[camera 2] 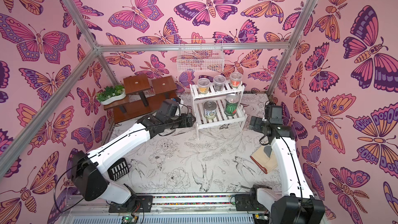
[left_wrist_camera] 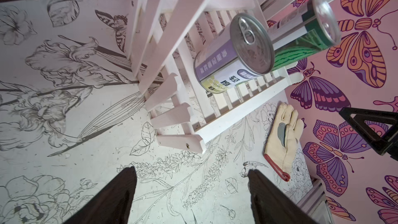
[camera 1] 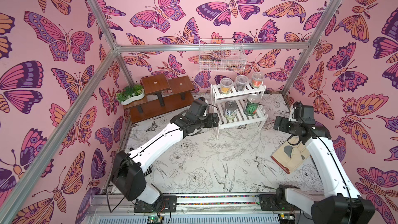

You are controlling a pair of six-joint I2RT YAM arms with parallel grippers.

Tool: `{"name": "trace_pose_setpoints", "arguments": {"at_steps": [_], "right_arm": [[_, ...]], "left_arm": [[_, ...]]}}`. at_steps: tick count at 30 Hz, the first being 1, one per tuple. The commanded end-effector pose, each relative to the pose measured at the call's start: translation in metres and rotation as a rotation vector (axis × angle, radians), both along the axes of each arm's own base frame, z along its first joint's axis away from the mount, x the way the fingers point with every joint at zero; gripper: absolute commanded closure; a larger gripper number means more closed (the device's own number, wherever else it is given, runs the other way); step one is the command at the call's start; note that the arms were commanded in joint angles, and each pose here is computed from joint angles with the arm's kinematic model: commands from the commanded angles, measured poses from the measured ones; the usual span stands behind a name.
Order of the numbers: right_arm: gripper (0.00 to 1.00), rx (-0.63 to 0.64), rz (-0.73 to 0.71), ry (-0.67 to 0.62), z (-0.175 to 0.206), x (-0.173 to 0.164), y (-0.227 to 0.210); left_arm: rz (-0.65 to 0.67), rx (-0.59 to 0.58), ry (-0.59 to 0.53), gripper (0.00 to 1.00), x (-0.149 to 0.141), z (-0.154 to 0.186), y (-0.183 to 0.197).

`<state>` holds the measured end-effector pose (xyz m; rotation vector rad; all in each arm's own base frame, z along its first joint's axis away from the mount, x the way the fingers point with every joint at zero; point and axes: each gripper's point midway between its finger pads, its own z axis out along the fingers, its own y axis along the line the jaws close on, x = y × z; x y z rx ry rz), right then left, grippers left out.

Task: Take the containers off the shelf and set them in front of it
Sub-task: Move the shelf to the center of the board.

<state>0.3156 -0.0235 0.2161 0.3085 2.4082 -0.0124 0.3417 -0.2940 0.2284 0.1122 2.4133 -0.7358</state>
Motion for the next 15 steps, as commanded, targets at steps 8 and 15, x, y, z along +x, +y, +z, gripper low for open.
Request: {"name": "trace_pose_setpoints", "arguments": {"at_steps": [8, 15], "right_arm": [[0.01, 0.066, -0.007, 0.036, 0.000, -0.004, 0.003], [0.01, 0.107, -0.004, 0.037, 0.002, 0.001, 0.003]], "left_arm": [[0.025, 0.176, 0.058, 0.22, 0.012, -0.036, -0.020], [0.050, 0.321, 0.056, 0.35, 0.024, -0.059, -0.013]]}}
